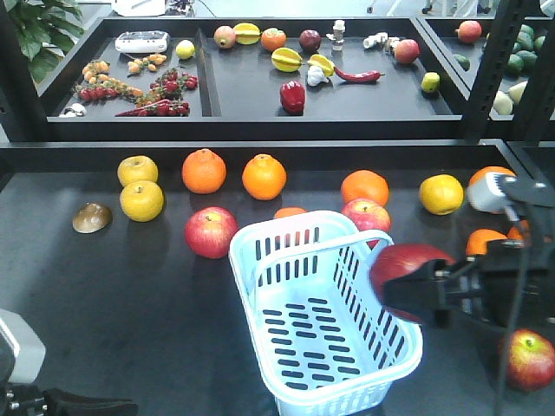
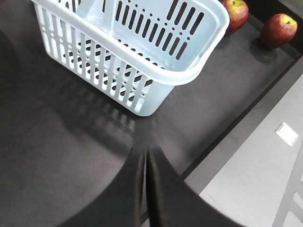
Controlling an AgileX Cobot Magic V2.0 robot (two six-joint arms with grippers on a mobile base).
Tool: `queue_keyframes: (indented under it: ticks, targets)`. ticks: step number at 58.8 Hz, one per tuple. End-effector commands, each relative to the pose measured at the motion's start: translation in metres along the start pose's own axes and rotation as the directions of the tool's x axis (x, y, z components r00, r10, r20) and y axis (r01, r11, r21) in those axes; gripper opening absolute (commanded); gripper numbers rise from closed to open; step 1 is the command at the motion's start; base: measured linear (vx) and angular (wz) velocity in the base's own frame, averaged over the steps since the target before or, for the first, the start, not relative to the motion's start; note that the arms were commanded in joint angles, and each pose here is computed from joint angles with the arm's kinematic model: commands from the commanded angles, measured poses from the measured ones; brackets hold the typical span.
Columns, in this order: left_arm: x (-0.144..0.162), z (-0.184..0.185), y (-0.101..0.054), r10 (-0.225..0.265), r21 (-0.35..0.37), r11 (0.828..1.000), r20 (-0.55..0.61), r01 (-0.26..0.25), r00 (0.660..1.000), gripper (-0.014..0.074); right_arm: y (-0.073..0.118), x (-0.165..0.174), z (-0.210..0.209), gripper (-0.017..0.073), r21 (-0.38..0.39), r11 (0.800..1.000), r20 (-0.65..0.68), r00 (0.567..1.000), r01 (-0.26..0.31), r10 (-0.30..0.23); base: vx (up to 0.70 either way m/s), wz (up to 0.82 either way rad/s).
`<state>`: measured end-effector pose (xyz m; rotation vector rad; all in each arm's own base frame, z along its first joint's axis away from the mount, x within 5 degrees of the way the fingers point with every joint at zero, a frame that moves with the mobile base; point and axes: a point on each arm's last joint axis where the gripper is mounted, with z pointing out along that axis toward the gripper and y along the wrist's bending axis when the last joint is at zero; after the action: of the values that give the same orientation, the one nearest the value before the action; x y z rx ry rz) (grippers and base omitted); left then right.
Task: Pick three apples into basket with both arms
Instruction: 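Carry the apple over the basket and open the right gripper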
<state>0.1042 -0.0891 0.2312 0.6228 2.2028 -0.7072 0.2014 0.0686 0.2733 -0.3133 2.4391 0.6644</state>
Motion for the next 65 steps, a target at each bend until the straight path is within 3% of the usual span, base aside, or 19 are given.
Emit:
queue_keyframes:
  ticks: [1,7,24,29,35,43,50,56,64,65]
  targets:
    - [-0.011,-0.003,-0.001,-0.027,-0.003,1.000,0.061,0.027,0.998,-0.0006,0.006,-0.013,0.012,0.0080,-0.008,1.000,0.049,0.999,0.003,-0.003,0.00,0.00]
    - [-0.011,-0.003,-0.001,-0.027,-0.003,1.000,0.060,0.027,0.998,-0.0006,-0.001,-0.012,0.035,0.0179,0.009,1.000,-0.009,1.000,0.014,-0.014,0.00,0.00]
    - [-0.010,-0.003,-0.002,-0.026,0.002,1.000,0.053,0.026,0.998,-0.0006,-0.012,-0.013,0.059,0.0646,0.031,0.999,-0.030,1.000,0.010,-0.009,0.00,0.00]
    - [-0.010,-0.003,-0.002,-0.026,0.002,1.000,0.053,0.026,0.998,-0.0006,-0.012,-0.014,0.059,0.0708,0.031,0.999,-0.023,1.000,0.013,-0.013,0.00,0.00]
    - [-0.010,-0.003,-0.002,-0.026,0.002,1.000,0.053,0.026,0.998,-0.0006,-0.012,-0.016,0.059,0.0720,0.030,1.000,-0.006,1.000,-0.006,0.006,0.00,0.00]
    - [-0.010,-0.003,-0.002,-0.026,0.002,1.000,0.053,0.026,0.998,-0.0006,-0.010,-0.017,0.059,0.0671,0.010,0.998,0.012,0.998,-0.057,0.057,0.00,0.00]
    - [-0.010,-0.003,-0.002,-0.026,0.002,1.000,0.053,0.026,0.998,-0.0006,-0.006,-0.014,0.056,0.0539,-0.020,0.999,-0.021,0.999,-0.045,0.045,0.00,0.00]
    - [-0.010,-0.003,-0.002,-0.026,0.002,1.000,0.053,0.026,0.998,-0.0006,-0.001,-0.012,0.045,0.0337,-0.025,1.000,-0.031,1.000,0.000,-0.001,0.00,0.00]
    - [-0.010,-0.003,-0.002,-0.025,0.002,1.000,0.052,0.025,0.998,-0.0006,0.000,-0.011,0.025,-0.0012,0.059,0.996,-0.008,0.998,0.062,-0.061,0.00,0.00]
    - [-0.010,-0.003,-0.002,-0.025,0.002,1.000,0.052,0.025,0.998,-0.0006,0.000,-0.010,0.022,-0.0017,0.071,0.995,-0.005,0.998,0.067,-0.066,0.00,0.00]
